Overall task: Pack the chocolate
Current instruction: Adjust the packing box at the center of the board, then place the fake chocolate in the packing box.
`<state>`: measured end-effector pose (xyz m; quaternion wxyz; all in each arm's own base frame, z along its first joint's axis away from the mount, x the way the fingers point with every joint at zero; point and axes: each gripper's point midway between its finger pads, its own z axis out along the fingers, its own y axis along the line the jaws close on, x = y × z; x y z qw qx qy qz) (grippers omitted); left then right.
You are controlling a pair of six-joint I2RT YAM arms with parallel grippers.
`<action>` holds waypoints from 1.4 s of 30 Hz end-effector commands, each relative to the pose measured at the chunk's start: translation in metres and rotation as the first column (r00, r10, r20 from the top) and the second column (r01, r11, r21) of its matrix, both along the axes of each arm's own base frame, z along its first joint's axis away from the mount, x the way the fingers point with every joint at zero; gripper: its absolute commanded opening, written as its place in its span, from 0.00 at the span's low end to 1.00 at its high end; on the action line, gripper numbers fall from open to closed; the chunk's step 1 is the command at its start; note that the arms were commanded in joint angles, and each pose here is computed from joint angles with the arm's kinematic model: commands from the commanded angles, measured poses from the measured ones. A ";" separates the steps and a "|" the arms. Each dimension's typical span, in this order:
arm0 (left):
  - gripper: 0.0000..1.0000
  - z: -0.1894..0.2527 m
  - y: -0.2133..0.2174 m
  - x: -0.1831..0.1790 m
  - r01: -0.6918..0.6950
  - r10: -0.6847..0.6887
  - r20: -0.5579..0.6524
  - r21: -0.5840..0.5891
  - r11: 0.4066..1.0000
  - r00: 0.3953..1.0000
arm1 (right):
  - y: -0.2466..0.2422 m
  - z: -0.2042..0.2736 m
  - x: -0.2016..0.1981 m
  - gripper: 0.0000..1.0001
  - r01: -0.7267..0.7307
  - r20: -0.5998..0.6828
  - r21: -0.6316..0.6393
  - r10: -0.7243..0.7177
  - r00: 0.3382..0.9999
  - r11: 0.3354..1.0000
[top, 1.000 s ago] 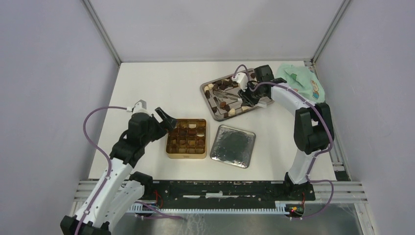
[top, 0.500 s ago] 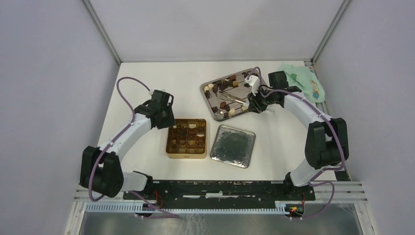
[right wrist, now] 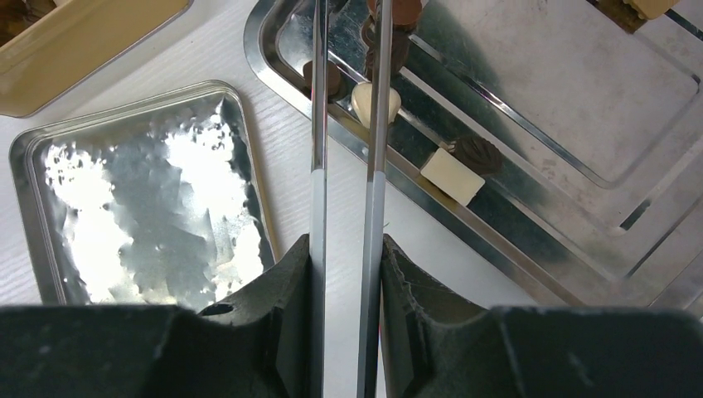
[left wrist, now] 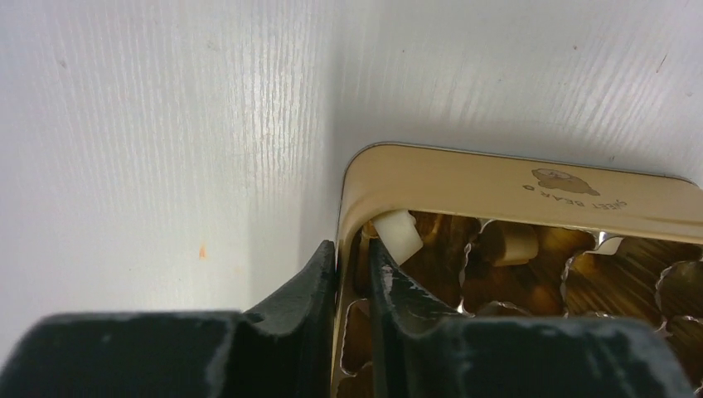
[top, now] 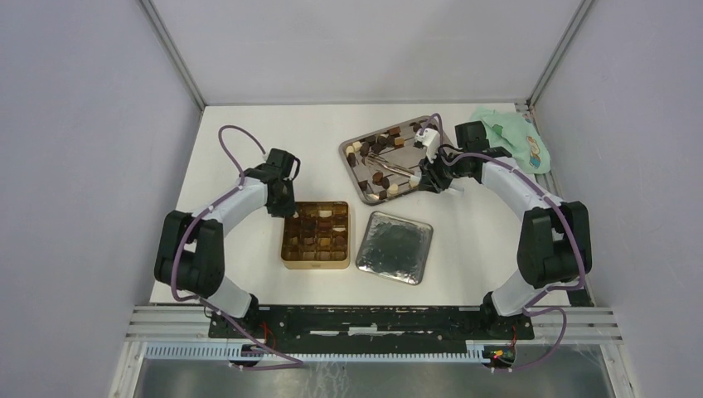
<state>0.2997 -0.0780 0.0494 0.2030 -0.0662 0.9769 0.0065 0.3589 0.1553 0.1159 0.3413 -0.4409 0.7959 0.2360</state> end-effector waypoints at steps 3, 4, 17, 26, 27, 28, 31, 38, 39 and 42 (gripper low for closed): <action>0.10 -0.001 -0.005 0.023 0.050 -0.050 0.040 0.000 0.999 0.998 | 0.007 0.029 0.002 0.00 -0.024 0.081 0.057 0.020 0.997 0.998; 0.04 0.001 -0.005 0.025 0.044 -0.044 0.050 -0.001 0.999 0.998 | 0.007 0.029 0.001 0.00 -0.025 0.078 0.058 0.021 0.997 0.998; 0.02 0.107 -0.015 0.035 0.090 -0.017 0.595 -0.093 0.992 0.804 | 0.025 0.075 -0.030 0.00 -0.176 0.144 0.169 0.152 0.978 0.970; 0.02 0.118 -0.010 0.025 0.079 -0.001 0.670 -0.087 0.993 0.742 | 0.032 0.117 -0.044 0.00 -0.248 0.235 0.210 0.197 0.952 0.946; 0.02 0.118 -0.010 0.025 0.077 0.002 0.667 -0.089 0.993 0.745 | 0.032 0.119 -0.044 0.00 -0.251 0.238 0.210 0.200 0.951 0.945; 0.02 0.117 -0.011 0.025 0.074 0.007 0.663 -0.093 0.993 0.749 | 0.033 0.121 -0.044 0.00 -0.255 0.243 0.210 0.202 0.949 0.944; 0.02 0.105 -0.006 0.025 0.010 0.053 0.612 -0.100 0.995 0.789 | 0.033 0.126 -0.047 0.00 -0.274 0.253 0.206 0.219 0.942 0.939; 0.02 0.048 0.003 0.020 -0.129 0.138 0.393 -0.050 0.990 0.909 | 0.048 0.104 -0.079 0.00 -0.406 0.255 0.091 0.372 0.892 0.910; 0.02 0.043 0.003 0.021 -0.136 0.142 0.375 -0.042 0.990 0.916 | 0.050 0.099 -0.086 0.00 -0.427 0.256 0.063 0.399 0.881 0.902; 0.02 0.029 0.005 0.021 -0.155 0.152 0.333 -0.020 0.988 0.931 | 0.051 0.083 -0.107 0.00 -0.482 0.244 0.005 0.467 0.850 0.876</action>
